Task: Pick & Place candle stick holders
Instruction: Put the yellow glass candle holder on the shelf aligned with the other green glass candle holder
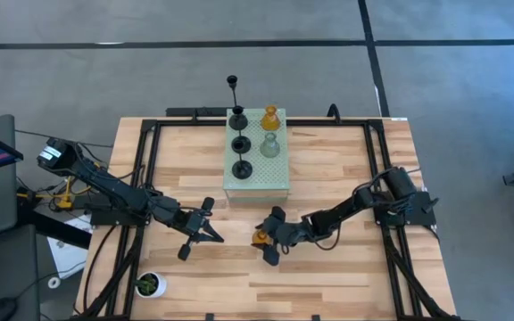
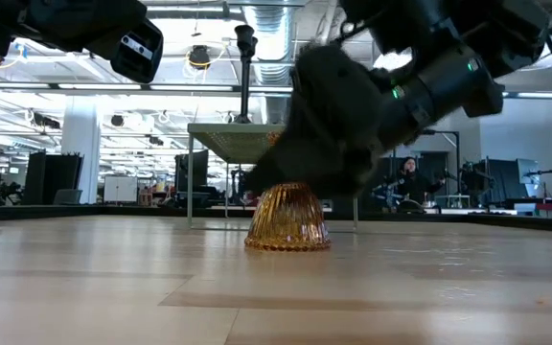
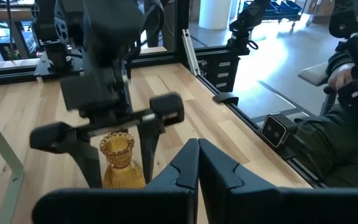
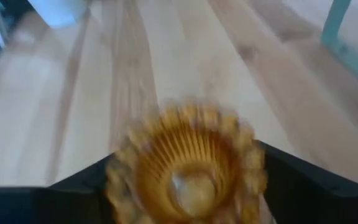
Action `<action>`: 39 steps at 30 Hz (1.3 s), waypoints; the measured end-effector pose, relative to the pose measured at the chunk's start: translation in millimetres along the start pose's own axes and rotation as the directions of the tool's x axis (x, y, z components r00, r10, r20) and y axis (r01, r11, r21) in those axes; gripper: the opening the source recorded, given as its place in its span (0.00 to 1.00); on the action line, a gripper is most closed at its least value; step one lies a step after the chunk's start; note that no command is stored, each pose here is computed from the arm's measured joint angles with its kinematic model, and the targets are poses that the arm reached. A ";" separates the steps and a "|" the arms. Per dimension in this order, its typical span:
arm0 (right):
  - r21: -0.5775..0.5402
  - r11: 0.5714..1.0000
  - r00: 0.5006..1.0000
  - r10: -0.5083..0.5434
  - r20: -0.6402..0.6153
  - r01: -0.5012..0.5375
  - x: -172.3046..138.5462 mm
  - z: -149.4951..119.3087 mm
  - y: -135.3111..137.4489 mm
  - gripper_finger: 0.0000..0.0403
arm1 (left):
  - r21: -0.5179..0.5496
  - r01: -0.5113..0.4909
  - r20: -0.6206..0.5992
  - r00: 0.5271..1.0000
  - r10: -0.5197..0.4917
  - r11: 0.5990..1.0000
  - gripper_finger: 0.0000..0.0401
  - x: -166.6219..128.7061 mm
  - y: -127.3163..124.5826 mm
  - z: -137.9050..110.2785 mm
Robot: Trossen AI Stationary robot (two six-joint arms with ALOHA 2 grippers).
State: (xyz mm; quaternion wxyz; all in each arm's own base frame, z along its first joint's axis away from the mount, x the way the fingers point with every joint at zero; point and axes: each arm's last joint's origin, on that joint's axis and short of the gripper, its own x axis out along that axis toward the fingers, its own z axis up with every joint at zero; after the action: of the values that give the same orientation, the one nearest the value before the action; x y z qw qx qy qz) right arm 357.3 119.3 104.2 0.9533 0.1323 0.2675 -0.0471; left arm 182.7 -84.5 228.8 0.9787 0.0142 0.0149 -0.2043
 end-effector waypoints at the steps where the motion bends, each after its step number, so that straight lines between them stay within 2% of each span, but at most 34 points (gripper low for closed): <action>1: 0.005 1.000 1.000 0.005 0.013 -0.005 -1.4 3.2 0.9 0.67 | 0.000 0.000 0.000 1.000 0.000 1.000 0.02 0.0 0.0 0.0; 5: 0.004 1.000 1.000 0.003 0.011 -0.003 -3.7 5.5 1.4 0.54 | 0.000 0.000 0.000 1.000 0.000 1.000 0.02 0.0 0.0 0.0; 11: 0.010 1.000 1.000 0.004 0.030 -0.005 -4.5 8.8 2.1 0.29 | 0.000 0.000 0.000 1.000 0.000 1.000 0.02 0.0 0.0 0.0; 19: -0.002 1.000 1.000 0.003 0.008 -0.003 -17.7 18.1 3.1 0.29 | 0.000 0.000 0.000 1.000 0.000 1.000 0.01 0.0 0.0 0.0; 28: 0.023 1.000 0.990 -0.015 0.143 0.012 -69.4 75.3 0.8 0.29 | 0.000 0.000 0.000 1.000 0.000 1.000 0.01 0.1 0.0 0.0; 35: 0.073 0.996 0.968 -0.068 0.242 0.052 -100.7 117.9 -25.1 0.29 | 0.000 0.000 0.002 1.000 0.000 1.000 0.02 0.0 0.0 0.2; 39: 0.065 0.991 0.957 -0.127 0.262 0.114 -105.5 138.7 -42.3 0.29 | 0.000 0.000 0.002 1.000 0.000 1.000 0.01 0.0 0.0 0.2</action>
State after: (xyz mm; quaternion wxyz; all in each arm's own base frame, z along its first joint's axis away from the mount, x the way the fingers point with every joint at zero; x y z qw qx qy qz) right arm 329.6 42.2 263.6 0.9723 0.1316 0.1435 -0.1291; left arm 182.7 -84.6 229.0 0.9787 0.0139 0.0137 -0.2044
